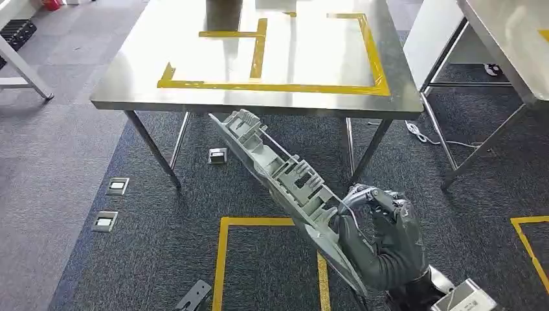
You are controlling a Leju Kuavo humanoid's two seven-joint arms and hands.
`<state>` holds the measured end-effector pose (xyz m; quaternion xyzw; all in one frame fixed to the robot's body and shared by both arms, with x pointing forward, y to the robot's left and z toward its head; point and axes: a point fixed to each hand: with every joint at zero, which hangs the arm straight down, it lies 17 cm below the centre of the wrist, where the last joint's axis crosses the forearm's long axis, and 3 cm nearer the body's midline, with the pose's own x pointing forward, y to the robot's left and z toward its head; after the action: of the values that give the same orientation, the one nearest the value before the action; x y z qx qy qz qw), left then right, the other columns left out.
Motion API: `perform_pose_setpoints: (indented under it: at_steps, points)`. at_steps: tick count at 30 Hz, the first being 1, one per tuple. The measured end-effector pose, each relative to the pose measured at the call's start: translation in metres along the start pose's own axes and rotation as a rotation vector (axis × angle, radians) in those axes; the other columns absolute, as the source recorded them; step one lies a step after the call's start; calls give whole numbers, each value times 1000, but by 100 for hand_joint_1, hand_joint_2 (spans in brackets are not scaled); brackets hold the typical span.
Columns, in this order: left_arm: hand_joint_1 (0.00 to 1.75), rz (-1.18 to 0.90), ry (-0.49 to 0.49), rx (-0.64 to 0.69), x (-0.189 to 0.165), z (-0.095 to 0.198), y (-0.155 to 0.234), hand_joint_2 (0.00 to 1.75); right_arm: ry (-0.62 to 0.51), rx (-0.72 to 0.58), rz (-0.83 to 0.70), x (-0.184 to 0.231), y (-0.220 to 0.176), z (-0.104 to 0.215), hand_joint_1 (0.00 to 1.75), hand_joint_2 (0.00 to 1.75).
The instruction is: Take the parts from the cabinet and place them on the table.
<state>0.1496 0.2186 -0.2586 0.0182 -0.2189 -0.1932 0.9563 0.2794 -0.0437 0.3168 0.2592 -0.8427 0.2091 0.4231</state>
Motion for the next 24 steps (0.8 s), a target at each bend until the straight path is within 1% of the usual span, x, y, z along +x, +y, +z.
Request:
perform_pose_setpoints:
  at_steps: [24]
  points:
    - [0,13,18,6,-3,0,1,175,1,-1,-1,0,0,0,175,175]
